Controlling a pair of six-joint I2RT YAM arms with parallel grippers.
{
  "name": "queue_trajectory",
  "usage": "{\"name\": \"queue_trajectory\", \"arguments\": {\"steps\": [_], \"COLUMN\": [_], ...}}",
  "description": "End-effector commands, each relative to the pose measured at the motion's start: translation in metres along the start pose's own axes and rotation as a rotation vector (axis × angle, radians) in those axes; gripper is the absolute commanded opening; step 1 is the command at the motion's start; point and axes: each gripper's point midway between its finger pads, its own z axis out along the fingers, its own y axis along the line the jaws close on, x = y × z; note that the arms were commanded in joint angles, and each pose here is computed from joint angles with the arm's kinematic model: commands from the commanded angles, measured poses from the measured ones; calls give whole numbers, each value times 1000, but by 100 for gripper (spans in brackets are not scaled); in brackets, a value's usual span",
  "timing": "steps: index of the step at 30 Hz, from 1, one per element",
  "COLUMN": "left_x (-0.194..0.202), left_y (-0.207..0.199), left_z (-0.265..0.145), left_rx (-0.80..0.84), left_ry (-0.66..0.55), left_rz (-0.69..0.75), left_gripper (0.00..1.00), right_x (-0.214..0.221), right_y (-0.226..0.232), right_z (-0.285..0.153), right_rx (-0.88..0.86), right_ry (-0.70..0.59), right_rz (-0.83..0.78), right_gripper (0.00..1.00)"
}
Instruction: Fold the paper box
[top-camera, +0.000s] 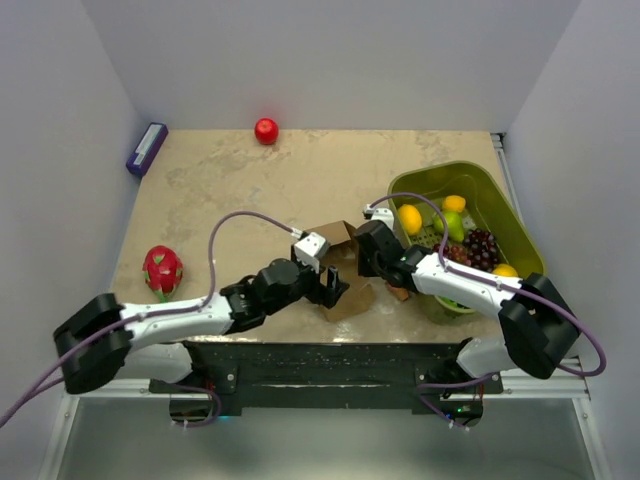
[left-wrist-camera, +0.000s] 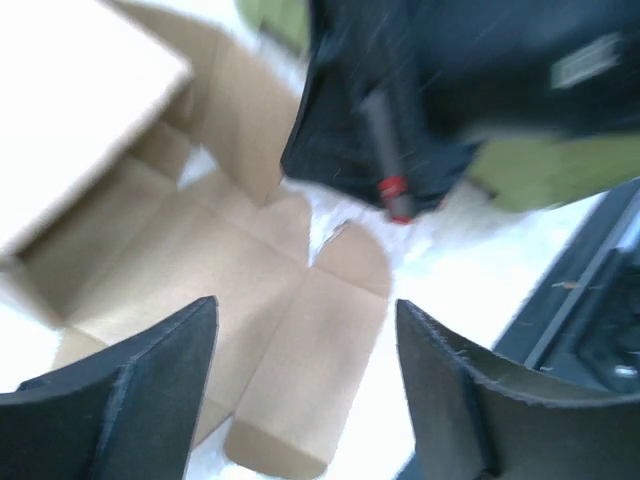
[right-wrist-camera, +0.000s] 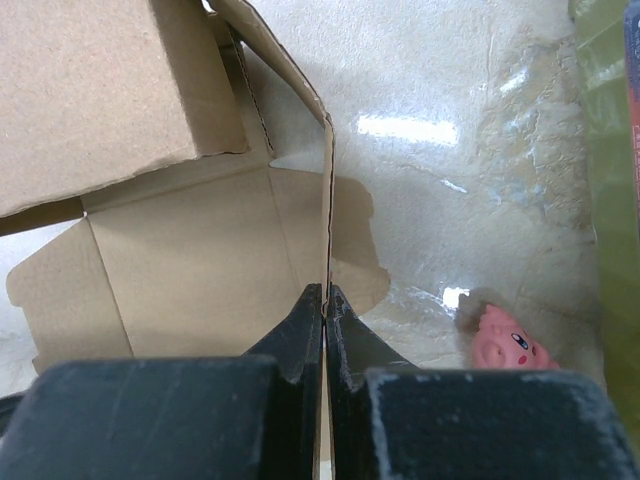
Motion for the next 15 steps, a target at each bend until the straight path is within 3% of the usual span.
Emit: {"name": "queue_trajectory", "arguments": {"steps": [1, 4, 8, 15], "left_x": [-62, -90, -87, -68], "left_y": [1, 34, 95, 112], "left_z": [-37, -47, -46, -28], "left_rx": [-19, -28, -151, -45], "left_ry": [-62, -25, 56, 117], "left_rz": [21, -49, -116, -296], "left_gripper": [86, 86, 85, 77], "right_x": [-8, -9, -9, -8], "right_y": [-3, 0, 2, 2], "right_z": [-5, -5, -4, -4], "right_rx": [30, 19, 15, 13], "right_ry": [-31, -36, -40, -49], "right_rz": [8, 7, 2, -4], "right_gripper": [0, 0, 0, 0]}}
